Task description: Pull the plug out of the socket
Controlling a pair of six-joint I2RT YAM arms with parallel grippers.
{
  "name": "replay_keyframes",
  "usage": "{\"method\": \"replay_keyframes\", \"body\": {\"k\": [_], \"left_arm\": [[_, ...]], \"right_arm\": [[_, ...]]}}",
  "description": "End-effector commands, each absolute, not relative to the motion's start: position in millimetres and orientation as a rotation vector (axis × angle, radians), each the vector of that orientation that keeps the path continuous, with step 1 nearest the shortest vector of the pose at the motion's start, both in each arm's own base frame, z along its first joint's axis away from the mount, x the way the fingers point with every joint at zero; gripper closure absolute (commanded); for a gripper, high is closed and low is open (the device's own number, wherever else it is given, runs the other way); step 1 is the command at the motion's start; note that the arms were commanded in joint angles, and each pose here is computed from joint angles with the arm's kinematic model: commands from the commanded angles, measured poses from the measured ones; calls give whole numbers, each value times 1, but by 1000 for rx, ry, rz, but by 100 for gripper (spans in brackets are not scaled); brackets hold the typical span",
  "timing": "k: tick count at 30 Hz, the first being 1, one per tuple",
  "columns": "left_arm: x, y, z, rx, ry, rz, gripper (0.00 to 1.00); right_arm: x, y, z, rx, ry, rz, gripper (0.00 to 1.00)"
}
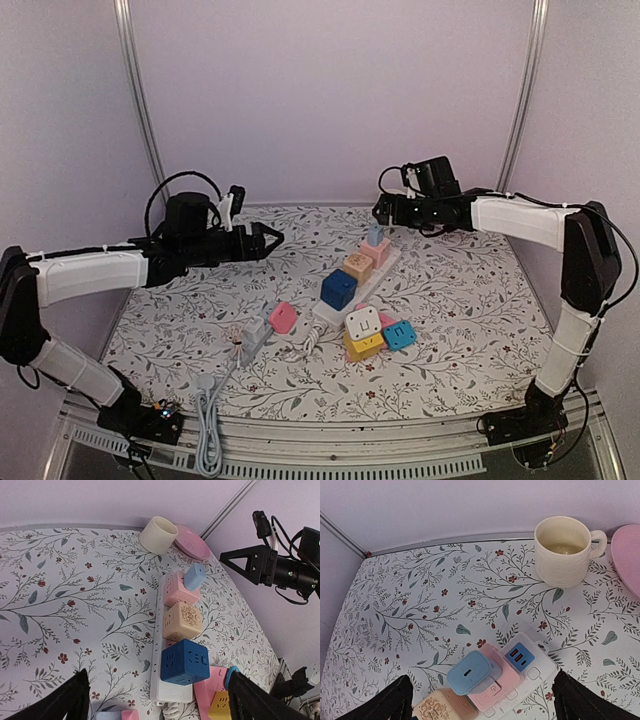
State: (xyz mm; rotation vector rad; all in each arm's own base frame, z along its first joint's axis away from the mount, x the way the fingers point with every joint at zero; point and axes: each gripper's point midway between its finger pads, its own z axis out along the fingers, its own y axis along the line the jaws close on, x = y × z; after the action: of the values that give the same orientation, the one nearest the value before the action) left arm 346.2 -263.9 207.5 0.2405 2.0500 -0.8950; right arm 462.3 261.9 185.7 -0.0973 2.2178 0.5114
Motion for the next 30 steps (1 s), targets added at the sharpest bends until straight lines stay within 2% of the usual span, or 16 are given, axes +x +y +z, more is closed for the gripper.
{"method": "replay_keyframes", "body": {"k": [1, 11, 14, 30], "left_arm": [[348, -289, 209, 306, 2062, -945, 3], [347, -331, 176, 384, 2170, -1017, 3], [348, -342, 162, 394, 2211, -1007, 3], [331, -380, 92, 463, 2366, -954, 3]], "right_arm": [[465, 281, 177, -180, 2276, 470, 3], [476, 289, 161, -234, 2310, 374, 20], [479, 292, 156, -274, 2313, 368, 22], [481, 299, 137, -319, 2345, 361, 23]]}}
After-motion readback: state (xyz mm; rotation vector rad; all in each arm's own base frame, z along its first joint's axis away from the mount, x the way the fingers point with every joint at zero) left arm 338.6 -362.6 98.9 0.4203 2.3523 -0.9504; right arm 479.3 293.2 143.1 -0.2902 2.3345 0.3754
